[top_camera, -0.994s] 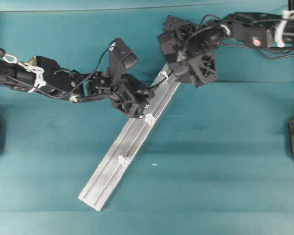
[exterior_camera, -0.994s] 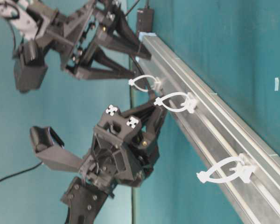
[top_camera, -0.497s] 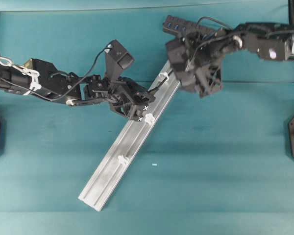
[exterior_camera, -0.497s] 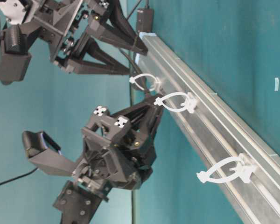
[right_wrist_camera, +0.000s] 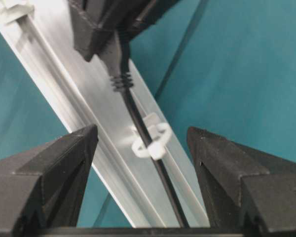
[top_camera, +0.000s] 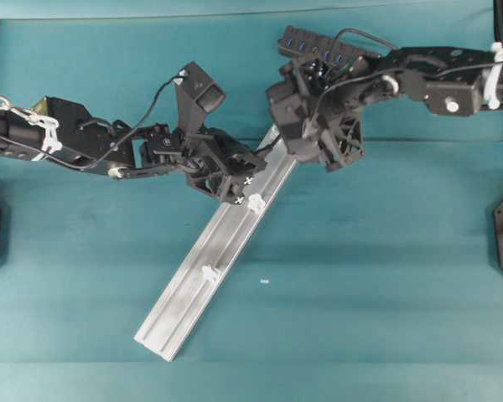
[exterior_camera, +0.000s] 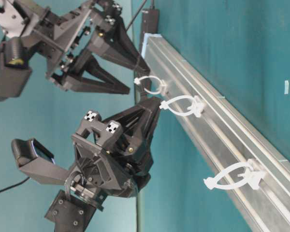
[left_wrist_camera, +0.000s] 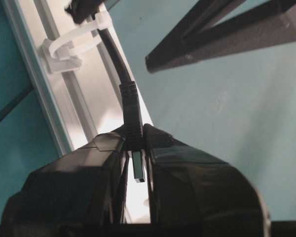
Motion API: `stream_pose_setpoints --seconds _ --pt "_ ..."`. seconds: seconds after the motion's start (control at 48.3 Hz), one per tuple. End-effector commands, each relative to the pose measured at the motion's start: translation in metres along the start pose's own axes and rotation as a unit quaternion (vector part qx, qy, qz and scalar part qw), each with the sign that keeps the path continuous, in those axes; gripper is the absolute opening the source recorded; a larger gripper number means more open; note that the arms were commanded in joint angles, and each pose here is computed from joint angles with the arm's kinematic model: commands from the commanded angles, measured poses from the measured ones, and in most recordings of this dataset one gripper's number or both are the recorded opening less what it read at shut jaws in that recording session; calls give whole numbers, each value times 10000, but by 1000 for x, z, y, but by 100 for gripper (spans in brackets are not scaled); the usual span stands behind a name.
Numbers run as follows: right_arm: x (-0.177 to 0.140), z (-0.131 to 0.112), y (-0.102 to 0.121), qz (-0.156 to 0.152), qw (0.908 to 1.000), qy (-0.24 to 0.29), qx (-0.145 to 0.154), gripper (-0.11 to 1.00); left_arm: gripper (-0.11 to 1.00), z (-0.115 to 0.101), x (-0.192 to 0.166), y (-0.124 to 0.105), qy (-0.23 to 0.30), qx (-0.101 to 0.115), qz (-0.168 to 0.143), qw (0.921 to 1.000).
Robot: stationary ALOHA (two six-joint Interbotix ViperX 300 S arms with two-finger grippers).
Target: Pass the USB cable through three rings with both arms.
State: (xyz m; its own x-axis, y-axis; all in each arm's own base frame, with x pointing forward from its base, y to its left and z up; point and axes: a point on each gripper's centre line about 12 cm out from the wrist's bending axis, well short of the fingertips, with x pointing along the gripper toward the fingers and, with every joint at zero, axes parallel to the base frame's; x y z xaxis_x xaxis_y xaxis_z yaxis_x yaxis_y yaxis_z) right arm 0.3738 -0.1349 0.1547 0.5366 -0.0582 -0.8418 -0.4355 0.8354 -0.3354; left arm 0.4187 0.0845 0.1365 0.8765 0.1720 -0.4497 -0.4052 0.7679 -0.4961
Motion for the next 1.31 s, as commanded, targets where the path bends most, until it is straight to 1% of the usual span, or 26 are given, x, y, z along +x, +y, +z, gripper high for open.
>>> stream_pose_setpoints --seconds 0.0,0.145,0.249,0.352,0.476,0.539,0.912,1.119,1.16,1.202,1.264,1.284 --pt "5 6 1 2 10000 -7 -63 78 9 11 -4 -13 -162 54 -172 9997" --pt "8 9 1 -13 9999 -25 -124 76 9 9 -4 -12 -81 47 -113 9999" --pt "10 8 0 -43 9999 -20 -120 68 9 9 -4 -12 -55 55 -97 9999" --pt "12 9 -1 -41 9999 -19 -126 50 9 8 -4 -11 -48 55 -93 9999" --pt "12 13 -1 -36 9998 -43 -192 20 9 7 -5 -11 -36 55 -85 9999" --pt "12 13 -1 -31 9999 -40 -164 10 9 7 -5 -10 -36 55 -85 9999" --pt "12 13 -2 -52 9998 -27 -213 9 9 6 -5 -9 -14 51 -62 10000" --pt "12 12 -2 -51 9997 -10 -240 9 10 4 -5 -5 200 27 115 9997" --pt "12 13 -2 -50 9997 -12 -241 9 13 4 -5 -5 195 19 109 9997" --pt "12 13 -2 -50 9997 -12 -241 9 20 5 -5 -6 182 4 101 9998" --pt "12 12 -2 -45 9997 -3 -255 9 35 9 -6 -8 143 -42 76 9999" --pt "12 13 -2 -43 9996 -2 -268 9 43 10 -7 -9 136 -65 72 9999"
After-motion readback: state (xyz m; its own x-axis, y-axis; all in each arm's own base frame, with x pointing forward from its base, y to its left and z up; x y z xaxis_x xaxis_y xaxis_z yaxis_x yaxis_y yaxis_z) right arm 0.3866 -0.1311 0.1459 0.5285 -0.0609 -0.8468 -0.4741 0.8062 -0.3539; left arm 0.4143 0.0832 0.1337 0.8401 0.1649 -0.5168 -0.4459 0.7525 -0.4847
